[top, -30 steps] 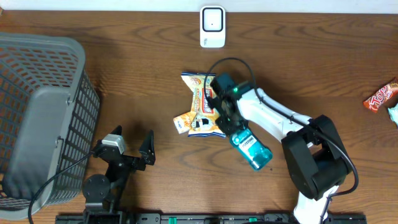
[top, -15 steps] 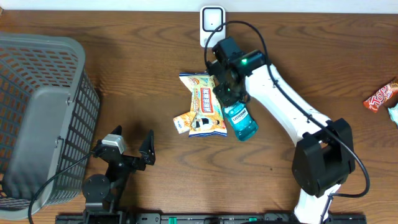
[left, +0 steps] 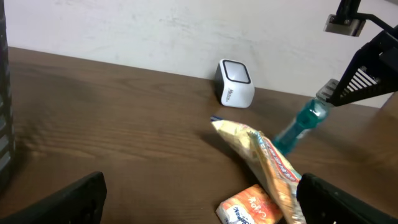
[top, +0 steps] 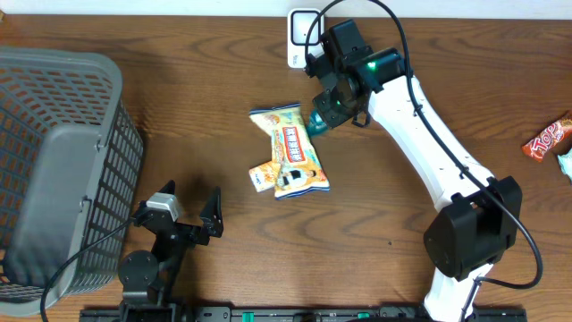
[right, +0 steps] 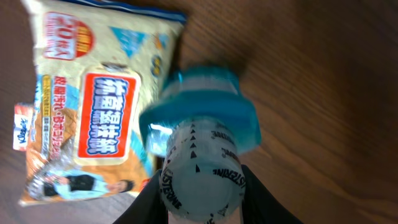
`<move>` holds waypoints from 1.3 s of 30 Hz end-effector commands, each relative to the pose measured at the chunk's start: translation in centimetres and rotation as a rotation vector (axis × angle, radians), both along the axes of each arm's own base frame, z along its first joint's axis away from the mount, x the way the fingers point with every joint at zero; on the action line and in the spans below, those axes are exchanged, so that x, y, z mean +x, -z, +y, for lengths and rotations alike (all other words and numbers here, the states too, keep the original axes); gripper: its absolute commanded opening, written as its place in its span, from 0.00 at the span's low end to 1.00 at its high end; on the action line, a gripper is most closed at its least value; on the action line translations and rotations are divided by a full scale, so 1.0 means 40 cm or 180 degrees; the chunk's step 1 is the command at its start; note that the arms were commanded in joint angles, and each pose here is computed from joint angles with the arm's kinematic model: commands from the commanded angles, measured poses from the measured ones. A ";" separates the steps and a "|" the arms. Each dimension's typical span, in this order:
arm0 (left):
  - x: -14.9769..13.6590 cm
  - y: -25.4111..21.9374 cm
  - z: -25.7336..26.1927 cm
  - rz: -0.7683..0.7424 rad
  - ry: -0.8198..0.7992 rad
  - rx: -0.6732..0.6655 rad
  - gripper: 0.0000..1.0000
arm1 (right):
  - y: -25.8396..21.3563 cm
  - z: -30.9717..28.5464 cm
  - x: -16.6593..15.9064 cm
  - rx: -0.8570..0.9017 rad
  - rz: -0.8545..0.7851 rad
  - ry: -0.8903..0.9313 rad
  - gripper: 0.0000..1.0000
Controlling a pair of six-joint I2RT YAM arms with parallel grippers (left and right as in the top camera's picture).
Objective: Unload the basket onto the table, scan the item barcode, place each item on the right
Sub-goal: 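Lift the mouthwash bottle and carry it toward the white scanner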
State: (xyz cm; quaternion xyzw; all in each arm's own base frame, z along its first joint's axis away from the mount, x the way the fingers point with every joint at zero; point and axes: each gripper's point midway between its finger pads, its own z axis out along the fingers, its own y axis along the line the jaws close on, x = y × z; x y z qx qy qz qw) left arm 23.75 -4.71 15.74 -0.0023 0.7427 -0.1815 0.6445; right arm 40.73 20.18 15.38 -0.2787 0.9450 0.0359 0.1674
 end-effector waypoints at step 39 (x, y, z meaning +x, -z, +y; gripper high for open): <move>-0.002 0.037 -0.004 0.0142 0.0027 -0.0004 0.98 | -0.143 -0.002 0.006 0.0332 -0.0161 0.0579 0.69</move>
